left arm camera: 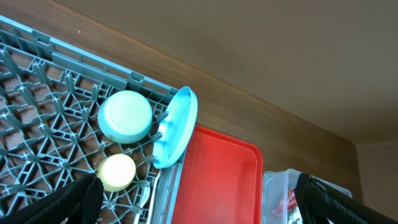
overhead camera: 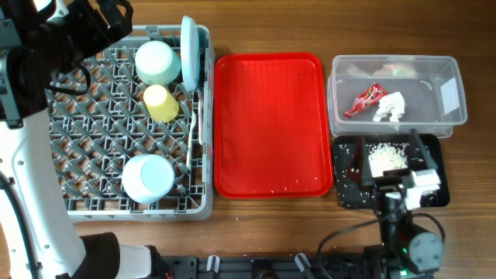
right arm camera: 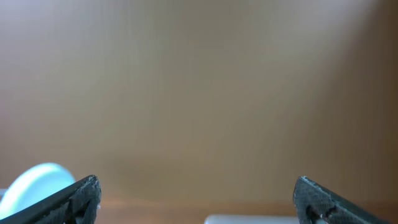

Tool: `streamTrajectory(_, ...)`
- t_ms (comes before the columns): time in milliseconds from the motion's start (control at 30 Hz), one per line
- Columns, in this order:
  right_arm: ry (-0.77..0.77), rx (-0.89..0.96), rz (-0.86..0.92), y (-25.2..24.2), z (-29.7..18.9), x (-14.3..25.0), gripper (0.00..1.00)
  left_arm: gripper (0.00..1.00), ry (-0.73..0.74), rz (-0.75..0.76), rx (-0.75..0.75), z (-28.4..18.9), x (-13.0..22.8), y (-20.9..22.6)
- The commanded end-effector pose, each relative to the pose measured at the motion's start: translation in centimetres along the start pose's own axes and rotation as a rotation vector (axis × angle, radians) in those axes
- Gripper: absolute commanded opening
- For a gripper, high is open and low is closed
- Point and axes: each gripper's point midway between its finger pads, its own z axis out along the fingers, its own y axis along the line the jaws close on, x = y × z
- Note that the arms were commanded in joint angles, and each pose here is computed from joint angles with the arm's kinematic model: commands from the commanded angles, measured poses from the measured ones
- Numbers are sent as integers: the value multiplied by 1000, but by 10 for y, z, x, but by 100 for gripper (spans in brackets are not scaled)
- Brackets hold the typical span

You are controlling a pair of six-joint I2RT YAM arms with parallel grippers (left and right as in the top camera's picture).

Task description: Sort waste into correct bins and load items into the dishwasher rack

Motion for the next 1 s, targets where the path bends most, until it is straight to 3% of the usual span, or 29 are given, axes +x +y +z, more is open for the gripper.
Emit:
streamTrajectory(0,75,-8,33,-2,-3,25,100,100,-16,-3,6,-6,-2,-3)
streamTrajectory(200,342,1,-97,-16,-17,88,100,100,-16,-3,6,-6,-2,-3)
streamTrajectory(967,333,23,-129,-22,-16,86,100,100,-16,-3,6,-6,-2,-3)
